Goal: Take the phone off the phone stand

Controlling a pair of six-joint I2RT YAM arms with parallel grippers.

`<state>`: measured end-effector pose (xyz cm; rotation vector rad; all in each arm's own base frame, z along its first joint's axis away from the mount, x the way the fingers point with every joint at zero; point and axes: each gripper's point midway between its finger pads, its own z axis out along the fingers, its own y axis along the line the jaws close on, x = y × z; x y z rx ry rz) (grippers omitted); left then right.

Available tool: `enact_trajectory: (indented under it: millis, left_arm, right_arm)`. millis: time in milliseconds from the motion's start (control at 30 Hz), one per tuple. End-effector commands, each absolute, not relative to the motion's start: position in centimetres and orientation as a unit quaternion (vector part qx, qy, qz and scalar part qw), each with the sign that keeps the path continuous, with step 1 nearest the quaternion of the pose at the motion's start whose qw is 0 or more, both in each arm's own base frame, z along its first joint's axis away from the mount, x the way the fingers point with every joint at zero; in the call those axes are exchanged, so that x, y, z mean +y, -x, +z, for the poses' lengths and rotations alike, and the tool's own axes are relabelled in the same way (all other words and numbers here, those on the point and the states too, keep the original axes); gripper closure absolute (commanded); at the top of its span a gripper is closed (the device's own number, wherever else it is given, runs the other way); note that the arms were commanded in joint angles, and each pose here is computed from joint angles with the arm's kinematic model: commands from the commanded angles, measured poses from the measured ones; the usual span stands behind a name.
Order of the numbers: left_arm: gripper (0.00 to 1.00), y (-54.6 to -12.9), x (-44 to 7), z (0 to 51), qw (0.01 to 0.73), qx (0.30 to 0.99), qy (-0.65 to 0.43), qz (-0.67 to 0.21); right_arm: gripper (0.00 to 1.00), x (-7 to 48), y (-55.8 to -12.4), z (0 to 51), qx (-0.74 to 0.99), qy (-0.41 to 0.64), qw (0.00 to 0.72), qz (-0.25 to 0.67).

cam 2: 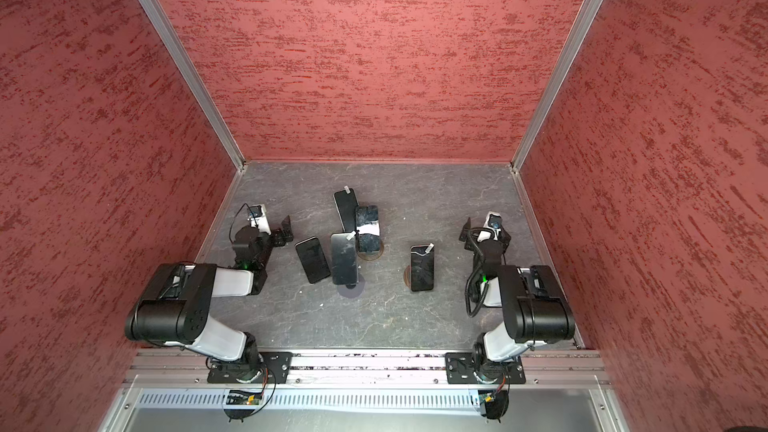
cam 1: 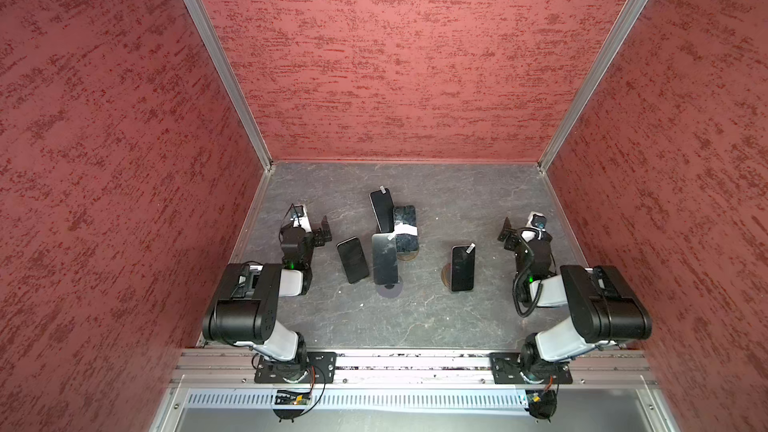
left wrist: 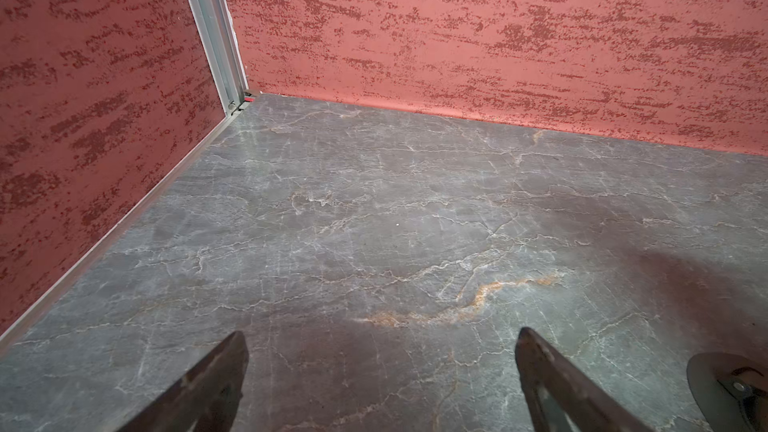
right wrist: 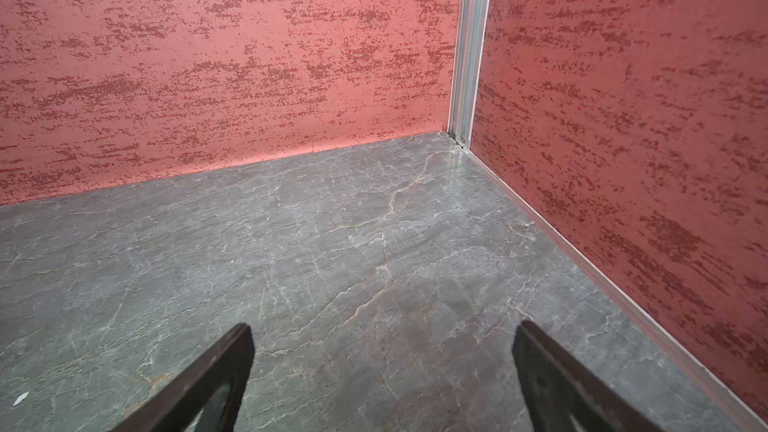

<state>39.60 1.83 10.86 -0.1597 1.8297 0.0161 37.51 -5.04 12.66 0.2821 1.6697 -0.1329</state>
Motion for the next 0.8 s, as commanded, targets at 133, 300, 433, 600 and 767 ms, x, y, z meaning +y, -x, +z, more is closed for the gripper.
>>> enact_trajectory:
  millis: [133, 300, 433, 600, 767]
  left_arm:
    - [0.00, -39.99, 1.88, 11.46, 0.613, 0.787, 0.070, 0.006]
    - [0.00, -39.98, 1.88, 11.45, 0.613, 0.787, 0.070, 0.006]
    - [0.00, -39.96, 1.89, 11.42, 0.613, 0.787, 0.070, 0.006]
    - [0.00, -39.98, 1.88, 11.45, 0.613, 0.787, 0.070, 0.006]
    - [0.00, -39.96, 1.89, 11.37, 0.612, 0.788, 0.069, 0.005]
  right_arm:
    - [0.01, -4.95, -38.07, 13.75, 0.727, -0.125, 0.673, -0.052]
    - [0.01, -4.95, -38.07, 13.72, 0.727, -0.125, 0.673, -0.052]
    - [0.01, -4.90, -38.06, 13.68, 0.728, -0.124, 0.672, -0.051]
    - [0.01, -4.91, -38.08, 13.71, 0.728, -0.124, 0.673, -0.051]
    - [0.01, -4.90, -38.11, 13.74, 0.727, -0.124, 0.673, -0.051]
